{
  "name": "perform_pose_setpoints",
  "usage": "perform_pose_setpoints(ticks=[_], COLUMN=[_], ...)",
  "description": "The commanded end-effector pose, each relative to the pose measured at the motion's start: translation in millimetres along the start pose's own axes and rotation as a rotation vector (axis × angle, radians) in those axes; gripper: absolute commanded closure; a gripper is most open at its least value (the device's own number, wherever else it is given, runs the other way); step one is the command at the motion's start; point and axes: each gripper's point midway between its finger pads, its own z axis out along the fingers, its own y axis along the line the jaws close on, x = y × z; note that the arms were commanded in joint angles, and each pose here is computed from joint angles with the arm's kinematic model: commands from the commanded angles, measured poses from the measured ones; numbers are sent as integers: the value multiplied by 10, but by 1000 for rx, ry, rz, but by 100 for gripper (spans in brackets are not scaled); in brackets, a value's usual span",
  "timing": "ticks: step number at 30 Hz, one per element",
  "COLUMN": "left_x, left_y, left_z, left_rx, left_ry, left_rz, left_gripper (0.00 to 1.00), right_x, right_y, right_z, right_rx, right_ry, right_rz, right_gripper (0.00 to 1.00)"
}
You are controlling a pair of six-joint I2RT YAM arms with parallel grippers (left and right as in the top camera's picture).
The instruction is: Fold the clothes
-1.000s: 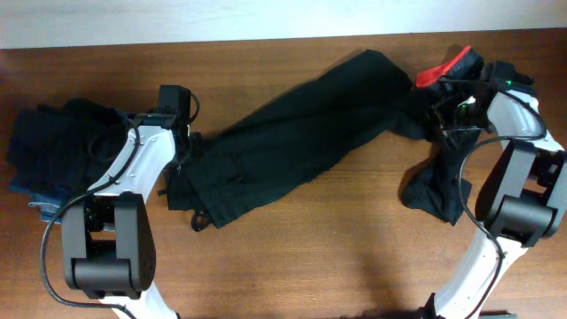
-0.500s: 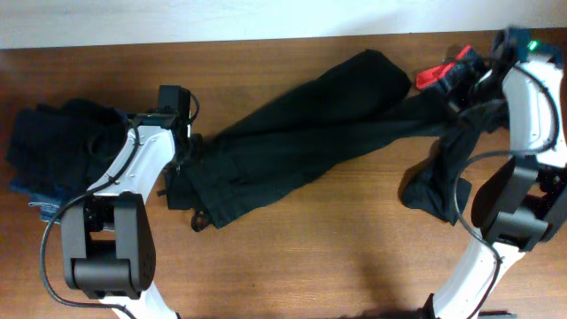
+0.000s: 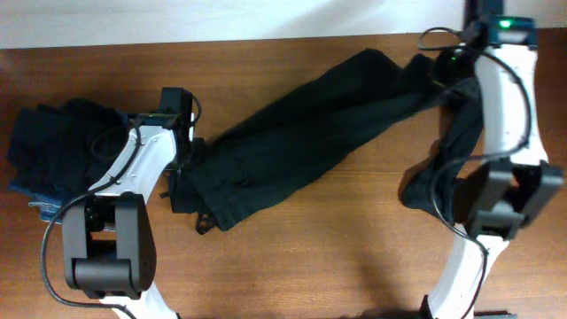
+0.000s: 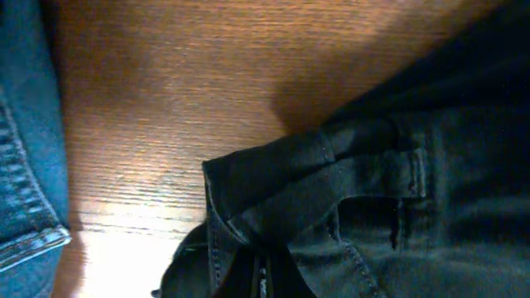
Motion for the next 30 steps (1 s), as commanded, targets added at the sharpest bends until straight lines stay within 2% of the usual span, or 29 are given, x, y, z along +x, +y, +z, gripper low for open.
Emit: perform_pose_setpoints(ticks=[1, 6, 9, 11, 15, 19, 22, 24, 30], left_x=[-76, -77, -69, -61, -97, -112, -101, -99, -99], left_y=[185, 185, 186, 186, 184, 190, 192, 191, 189], left_z=[-121, -122, -121, -121, -126, -148, -153, -153, -153], left_rx=[-62, -62, -62, -62, -61, -63, -63, -63, -63], left_ry=[-36, -36, -33, -30, -45, -53, -49, -48, -48], left_rz=[-5, -6, -5, -5, 1, 6, 7, 7, 7], left_gripper=[100, 99, 100, 100, 100, 100, 100, 100, 100], right_x=[-63, 31, 70, 219, 458, 654, 847, 895, 923], right_y=[249, 357, 47, -159, -279, -197, 5, 98, 327], right_z=[346, 492, 309, 186, 114, 74, 43, 37, 97], right_rx=[43, 51, 156, 200, 242, 216, 125, 119, 137], right_ry=[-38, -12, 17, 101, 206, 283, 363, 366, 323], right_rz=[-59, -61, -49, -57, -67, -81, -78, -71, 116], right_gripper=[91, 93, 94, 96, 96, 96, 96, 96, 96])
